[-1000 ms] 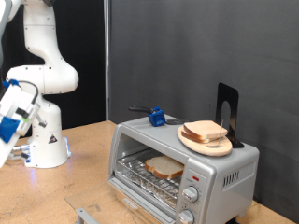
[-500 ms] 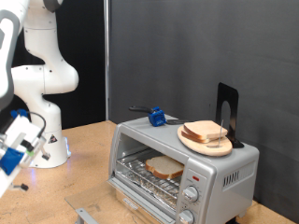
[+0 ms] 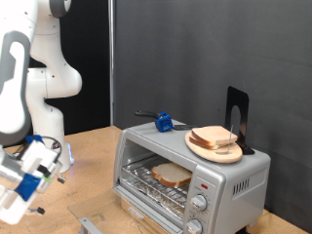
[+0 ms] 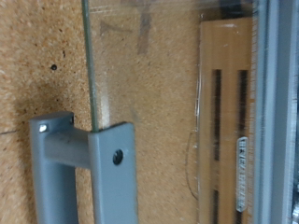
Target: Make a piece of toast with the oven
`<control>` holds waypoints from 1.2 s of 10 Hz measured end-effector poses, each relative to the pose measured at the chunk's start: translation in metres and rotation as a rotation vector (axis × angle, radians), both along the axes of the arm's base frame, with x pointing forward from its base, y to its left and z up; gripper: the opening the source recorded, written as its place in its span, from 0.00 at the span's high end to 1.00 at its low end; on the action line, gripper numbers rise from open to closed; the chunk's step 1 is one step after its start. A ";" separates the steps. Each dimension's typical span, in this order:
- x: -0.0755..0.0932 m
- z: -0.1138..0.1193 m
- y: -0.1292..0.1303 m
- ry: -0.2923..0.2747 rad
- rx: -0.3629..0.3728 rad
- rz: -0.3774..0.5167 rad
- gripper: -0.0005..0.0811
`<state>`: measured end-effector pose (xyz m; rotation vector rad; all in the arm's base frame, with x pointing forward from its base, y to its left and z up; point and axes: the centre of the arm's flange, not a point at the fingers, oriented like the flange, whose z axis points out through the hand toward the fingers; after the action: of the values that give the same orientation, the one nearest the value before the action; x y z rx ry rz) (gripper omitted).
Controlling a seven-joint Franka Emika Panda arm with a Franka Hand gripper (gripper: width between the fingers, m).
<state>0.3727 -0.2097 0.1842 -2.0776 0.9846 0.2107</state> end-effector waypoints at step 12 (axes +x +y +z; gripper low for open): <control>-0.002 0.014 0.077 -0.076 0.210 0.121 0.00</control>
<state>0.3708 -0.1331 0.1985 -1.9391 0.7577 0.2828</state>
